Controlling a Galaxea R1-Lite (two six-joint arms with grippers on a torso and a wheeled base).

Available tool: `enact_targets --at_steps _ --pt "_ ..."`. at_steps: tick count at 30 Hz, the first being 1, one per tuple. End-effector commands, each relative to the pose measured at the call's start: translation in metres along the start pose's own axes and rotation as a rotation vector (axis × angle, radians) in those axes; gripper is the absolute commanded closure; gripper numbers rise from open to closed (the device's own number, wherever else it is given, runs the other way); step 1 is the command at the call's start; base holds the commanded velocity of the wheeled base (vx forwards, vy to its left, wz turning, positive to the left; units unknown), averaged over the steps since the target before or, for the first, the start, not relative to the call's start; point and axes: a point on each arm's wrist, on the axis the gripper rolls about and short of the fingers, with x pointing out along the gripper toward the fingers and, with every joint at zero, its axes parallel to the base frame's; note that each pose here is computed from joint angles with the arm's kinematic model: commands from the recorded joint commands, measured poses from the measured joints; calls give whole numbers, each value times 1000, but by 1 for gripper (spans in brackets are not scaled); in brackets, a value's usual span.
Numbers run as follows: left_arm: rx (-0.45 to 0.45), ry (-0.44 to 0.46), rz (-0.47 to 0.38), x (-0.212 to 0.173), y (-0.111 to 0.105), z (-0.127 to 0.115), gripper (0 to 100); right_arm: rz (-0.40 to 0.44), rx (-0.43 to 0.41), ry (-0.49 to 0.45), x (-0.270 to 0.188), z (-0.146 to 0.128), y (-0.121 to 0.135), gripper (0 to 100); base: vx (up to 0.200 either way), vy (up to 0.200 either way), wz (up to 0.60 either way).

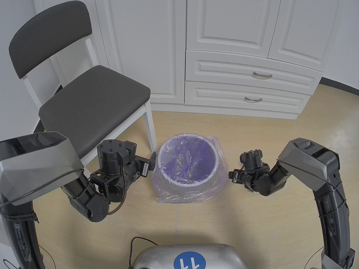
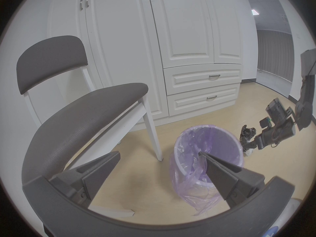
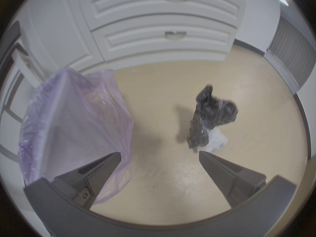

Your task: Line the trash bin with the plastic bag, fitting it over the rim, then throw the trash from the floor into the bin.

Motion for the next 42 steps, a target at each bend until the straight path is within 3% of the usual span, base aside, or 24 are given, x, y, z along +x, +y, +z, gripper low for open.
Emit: enact_targets --at_steps 1,8,14,17,23,27,32,38,42 --pt "-7 -44 -25 -31 3 23 0 28 -137 -222 -93 45 -25 0 0 0 0" --pt "-31 -64 -21 -54 14 32 0 37 -260 -306 -184 68 -43 0 0 0 0" --pt "-92 -71 15 -80 39 38 0 75 -247 -398 -248 86 -53 0 0 0 0" --pt "-114 -55 21 -85 43 34 0 70 -250 -391 -255 91 -54 0 0 0 0" --pt "-151 -114 40 -102 54 48 0 30 -225 -401 -264 110 -65 0 0 0 0" --pt "-277 -117 44 -131 68 46 0 10 -225 -334 -260 90 -77 0 0 0 0" --pt "-299 -123 65 -132 82 45 0 30 -199 -246 -232 85 -91 0 0 0 0" --pt "-299 -166 73 -148 87 52 0 -69 -56 25 -145 80 -112 0 0 0 0" --pt "-290 -183 82 -151 90 55 0 -76 79 187 -93 72 -109 0 0 0 0"
